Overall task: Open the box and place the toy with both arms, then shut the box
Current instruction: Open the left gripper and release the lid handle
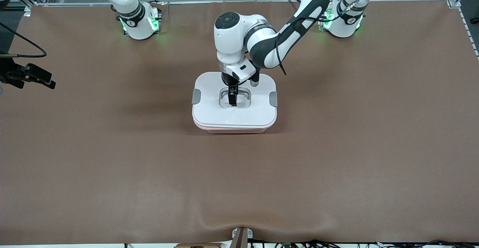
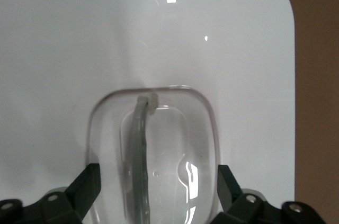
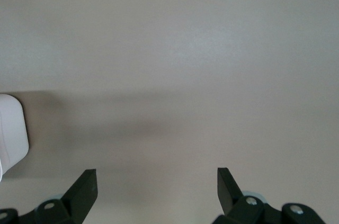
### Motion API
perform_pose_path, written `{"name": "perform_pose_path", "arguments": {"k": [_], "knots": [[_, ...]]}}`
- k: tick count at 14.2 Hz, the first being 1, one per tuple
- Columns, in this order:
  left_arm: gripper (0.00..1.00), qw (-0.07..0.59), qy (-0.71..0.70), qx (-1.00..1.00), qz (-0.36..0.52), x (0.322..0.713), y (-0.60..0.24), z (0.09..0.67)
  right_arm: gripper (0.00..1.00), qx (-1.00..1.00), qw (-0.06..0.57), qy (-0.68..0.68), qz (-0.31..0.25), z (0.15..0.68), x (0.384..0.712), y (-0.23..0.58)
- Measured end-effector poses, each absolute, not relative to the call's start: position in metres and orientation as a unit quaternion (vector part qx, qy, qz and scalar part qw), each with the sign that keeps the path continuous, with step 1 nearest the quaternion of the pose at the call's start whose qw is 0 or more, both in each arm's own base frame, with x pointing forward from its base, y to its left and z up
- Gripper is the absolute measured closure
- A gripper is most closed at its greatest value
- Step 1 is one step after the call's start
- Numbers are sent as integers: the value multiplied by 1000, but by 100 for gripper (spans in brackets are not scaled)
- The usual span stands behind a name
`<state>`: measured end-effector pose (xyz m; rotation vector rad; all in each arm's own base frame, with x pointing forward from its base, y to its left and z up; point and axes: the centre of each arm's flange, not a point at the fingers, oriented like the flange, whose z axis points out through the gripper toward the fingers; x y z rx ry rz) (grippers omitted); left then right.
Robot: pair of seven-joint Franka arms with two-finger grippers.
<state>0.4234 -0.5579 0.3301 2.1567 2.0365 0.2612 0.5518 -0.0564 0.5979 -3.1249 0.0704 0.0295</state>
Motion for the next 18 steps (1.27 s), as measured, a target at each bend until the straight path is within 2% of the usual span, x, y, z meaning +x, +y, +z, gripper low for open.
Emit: {"name": "perform_pose_path", "arguments": {"k": [10, 14, 18], "knots": [[0, 101, 684, 715, 100, 445, -549, 375, 0, -1000, 7, 29, 4, 602, 552, -64], [0, 80, 648, 748, 121, 458, -514, 441, 0, -1000, 7, 29, 4, 603, 552, -63], [0, 55, 582, 807, 81, 498, -425, 523, 0, -1000, 6, 25, -16, 606, 557, -59]]}}
